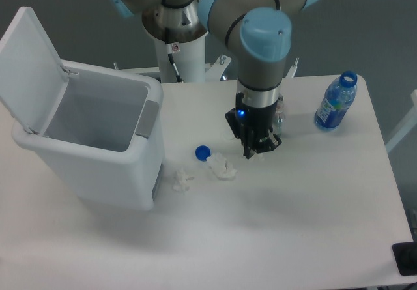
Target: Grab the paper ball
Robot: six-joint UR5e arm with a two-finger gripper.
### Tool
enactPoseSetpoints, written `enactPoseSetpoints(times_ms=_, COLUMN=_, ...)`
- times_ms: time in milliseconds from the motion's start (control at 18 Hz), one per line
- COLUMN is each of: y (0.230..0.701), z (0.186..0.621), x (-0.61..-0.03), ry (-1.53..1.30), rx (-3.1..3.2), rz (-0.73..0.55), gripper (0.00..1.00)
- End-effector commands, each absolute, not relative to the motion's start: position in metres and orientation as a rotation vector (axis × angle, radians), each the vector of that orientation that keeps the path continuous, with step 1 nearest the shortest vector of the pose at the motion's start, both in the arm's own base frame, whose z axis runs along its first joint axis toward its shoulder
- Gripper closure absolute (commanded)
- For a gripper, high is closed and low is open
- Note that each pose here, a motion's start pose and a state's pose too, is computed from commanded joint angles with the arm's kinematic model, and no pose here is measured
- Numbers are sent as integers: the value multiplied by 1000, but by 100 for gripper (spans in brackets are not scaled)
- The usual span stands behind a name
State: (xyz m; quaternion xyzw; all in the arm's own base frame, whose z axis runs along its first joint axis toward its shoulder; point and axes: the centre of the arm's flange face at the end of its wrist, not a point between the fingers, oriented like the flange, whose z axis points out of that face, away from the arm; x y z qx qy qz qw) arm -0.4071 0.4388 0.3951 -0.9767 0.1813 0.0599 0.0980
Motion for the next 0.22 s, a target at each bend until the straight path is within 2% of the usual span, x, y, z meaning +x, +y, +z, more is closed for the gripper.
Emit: enactPoseSetpoints(times_ms=222, y=439, z=394, x=-406, ry=532, rx=-2883, rz=166, gripper=100)
